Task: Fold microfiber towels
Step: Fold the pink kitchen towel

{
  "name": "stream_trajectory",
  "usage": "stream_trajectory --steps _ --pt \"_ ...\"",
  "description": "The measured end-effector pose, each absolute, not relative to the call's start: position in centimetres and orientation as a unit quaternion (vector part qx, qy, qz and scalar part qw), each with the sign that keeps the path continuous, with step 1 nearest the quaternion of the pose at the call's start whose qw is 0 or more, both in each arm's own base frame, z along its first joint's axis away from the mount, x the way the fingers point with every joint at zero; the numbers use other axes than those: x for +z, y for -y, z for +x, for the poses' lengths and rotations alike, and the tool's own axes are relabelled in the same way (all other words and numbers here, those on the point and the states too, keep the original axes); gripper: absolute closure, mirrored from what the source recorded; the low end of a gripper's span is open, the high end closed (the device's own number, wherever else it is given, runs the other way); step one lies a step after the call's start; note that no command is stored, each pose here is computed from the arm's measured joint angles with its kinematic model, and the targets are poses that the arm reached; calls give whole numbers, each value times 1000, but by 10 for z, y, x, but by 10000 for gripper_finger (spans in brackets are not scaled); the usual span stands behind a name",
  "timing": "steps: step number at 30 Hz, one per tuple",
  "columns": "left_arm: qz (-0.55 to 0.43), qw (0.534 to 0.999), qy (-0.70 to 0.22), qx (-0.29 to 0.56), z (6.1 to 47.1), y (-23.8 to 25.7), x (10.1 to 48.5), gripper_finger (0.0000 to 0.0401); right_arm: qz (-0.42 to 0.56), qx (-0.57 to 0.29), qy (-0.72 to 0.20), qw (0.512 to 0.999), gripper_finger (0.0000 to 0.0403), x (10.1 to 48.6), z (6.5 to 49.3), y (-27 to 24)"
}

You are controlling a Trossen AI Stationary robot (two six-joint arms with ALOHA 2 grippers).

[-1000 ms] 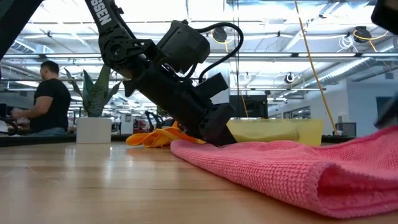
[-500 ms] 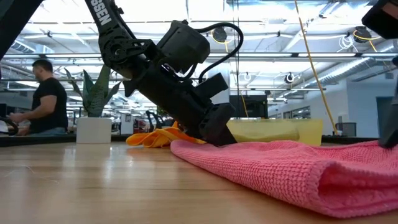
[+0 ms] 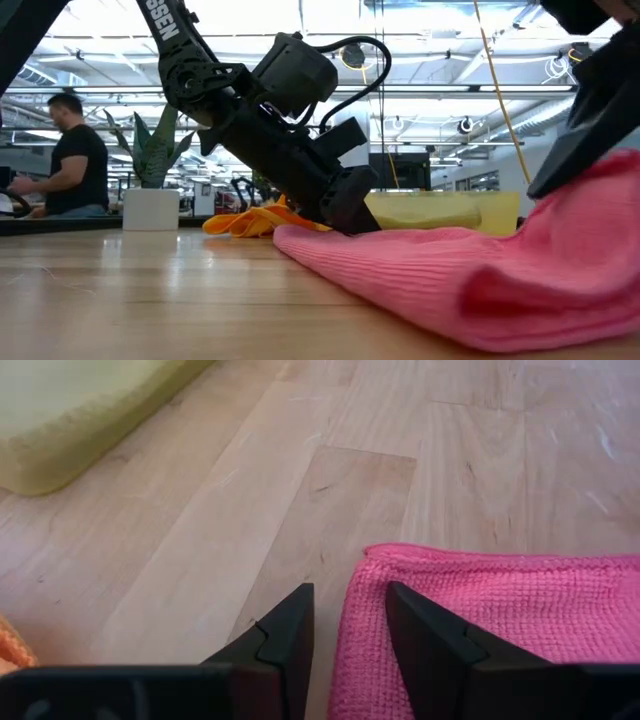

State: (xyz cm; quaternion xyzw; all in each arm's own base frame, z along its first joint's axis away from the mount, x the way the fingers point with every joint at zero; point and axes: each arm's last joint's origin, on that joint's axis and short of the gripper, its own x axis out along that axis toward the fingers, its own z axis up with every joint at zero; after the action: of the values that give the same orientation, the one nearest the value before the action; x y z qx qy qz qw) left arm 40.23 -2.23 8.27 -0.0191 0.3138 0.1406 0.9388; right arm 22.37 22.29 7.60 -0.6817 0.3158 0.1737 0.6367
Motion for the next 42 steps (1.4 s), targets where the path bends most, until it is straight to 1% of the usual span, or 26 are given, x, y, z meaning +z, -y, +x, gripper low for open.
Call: stream_trajectory --steps 4,9,17,23,32,36,40,42 --pt "-19 939 -314 140 402 22 83 270 -667 156 -280 673 268 81 224 -234" --pt "-19 939 -314 141 402 22 83 270 -641 104 -246 720 268 88 226 -242" --pt "-19 939 -314 141 402 22 83 270 -599 86 -235 761 268 92 231 -243" --pt "-19 939 -314 141 402 22 83 270 -545 77 -211 808 268 97 235 -247" --pt "-19 939 -314 141 402 22 83 270 -537 89 -220 810 268 96 233 -248" --pt "-19 939 -314 141 402 22 82 270 -508 89 -241 822 268 92 229 -246" --pt "-19 939 -314 141 402 22 82 270 -472 139 -270 827 268 87 226 -246" --pt "-19 939 -314 141 402 22 82 270 -471 145 -277 825 268 85 225 -246"
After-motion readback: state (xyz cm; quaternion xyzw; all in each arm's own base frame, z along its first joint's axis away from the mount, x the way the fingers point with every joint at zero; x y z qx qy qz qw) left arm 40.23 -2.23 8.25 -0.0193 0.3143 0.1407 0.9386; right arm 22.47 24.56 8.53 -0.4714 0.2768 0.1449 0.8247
